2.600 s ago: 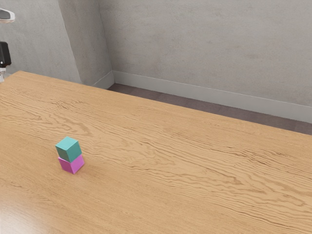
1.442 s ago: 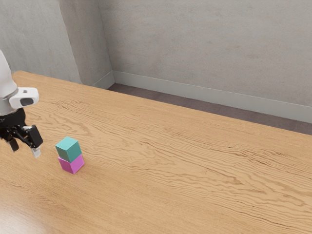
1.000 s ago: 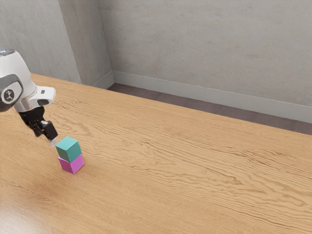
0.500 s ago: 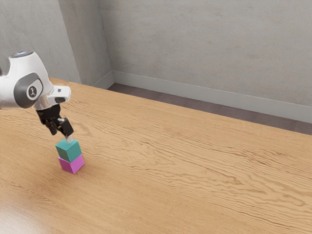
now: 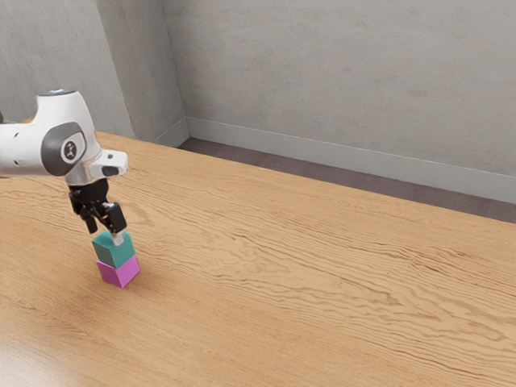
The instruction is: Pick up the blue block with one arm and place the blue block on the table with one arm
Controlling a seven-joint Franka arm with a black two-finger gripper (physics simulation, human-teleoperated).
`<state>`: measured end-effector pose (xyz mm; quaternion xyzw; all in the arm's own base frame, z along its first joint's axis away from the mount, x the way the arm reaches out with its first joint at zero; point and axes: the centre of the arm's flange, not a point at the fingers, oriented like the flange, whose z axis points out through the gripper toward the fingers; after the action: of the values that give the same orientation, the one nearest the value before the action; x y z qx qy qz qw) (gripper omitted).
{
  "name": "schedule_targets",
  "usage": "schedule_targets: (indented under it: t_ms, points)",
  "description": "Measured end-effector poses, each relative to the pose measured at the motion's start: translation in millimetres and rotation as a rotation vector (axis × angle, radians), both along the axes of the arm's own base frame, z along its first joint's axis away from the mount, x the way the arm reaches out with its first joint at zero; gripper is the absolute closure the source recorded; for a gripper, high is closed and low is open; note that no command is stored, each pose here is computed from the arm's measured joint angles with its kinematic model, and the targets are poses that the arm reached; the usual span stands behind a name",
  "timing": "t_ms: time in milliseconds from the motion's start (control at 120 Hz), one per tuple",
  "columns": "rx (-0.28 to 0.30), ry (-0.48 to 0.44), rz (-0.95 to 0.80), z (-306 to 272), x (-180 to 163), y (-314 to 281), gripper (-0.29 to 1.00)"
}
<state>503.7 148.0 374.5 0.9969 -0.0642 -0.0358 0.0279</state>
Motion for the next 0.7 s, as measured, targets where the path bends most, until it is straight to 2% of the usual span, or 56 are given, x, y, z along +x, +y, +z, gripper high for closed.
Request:
schedule_targets:
  t_ms: [700]
  points:
    - [0.021,0.011,-0.053,-8,12,18,0.00]
